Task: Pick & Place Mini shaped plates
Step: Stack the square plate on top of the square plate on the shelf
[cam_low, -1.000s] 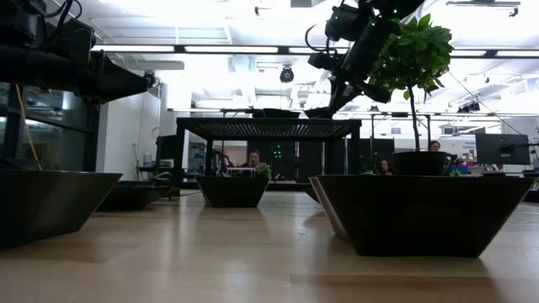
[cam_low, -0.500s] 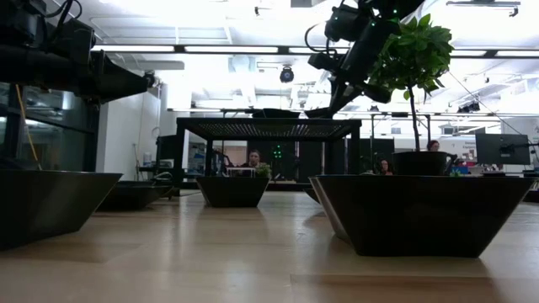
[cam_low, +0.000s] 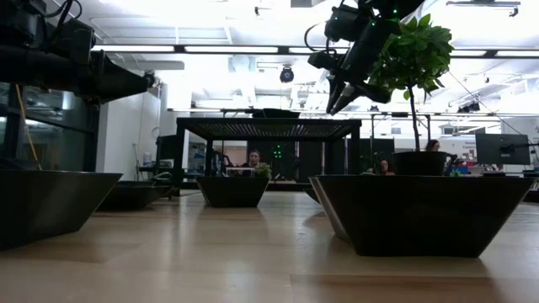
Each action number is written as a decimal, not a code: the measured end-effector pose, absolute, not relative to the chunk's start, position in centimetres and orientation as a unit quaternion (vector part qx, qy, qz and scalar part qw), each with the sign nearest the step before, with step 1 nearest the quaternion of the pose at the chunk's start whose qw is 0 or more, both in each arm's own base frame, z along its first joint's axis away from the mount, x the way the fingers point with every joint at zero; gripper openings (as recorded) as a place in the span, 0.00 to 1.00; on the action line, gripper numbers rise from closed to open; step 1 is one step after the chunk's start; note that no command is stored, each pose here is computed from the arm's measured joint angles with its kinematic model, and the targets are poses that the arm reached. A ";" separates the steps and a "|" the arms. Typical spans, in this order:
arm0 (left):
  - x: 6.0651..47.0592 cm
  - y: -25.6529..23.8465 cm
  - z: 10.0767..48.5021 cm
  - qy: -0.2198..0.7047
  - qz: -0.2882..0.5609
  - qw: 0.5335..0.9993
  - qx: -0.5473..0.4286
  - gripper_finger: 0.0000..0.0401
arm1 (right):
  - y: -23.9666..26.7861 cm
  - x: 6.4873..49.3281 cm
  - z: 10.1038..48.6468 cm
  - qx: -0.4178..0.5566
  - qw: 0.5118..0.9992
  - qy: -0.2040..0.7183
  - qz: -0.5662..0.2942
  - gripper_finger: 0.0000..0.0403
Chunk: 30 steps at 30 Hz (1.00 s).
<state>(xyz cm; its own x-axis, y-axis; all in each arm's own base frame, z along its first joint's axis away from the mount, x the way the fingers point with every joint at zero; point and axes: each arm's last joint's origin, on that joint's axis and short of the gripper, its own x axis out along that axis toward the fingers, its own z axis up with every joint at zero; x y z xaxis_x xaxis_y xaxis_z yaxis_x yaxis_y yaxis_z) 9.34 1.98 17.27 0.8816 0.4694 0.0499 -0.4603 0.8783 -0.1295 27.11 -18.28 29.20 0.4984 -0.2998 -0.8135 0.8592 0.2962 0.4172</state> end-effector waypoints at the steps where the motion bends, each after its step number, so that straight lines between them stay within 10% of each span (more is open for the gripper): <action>1: 9.3 2.0 17.3 -0.040 0.240 0.968 -0.057 0.29 | -18.3 27.1 29.2 0.446 0.742 0.313 -0.391 0.14; 30: 9.3 2.0 17.3 -0.040 0.240 0.968 -0.057 0.29 | -15.5 27.9 29.5 0.410 0.786 0.386 -0.256 0.21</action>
<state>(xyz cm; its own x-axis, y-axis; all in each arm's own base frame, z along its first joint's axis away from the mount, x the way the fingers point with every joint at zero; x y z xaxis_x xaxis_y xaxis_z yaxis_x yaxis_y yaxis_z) 9.34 1.98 17.29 0.8814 0.4697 0.0501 -0.4605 0.8781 -0.1298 27.92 -15.45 29.46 0.5704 -0.0854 -0.8169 0.7191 0.5325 0.4465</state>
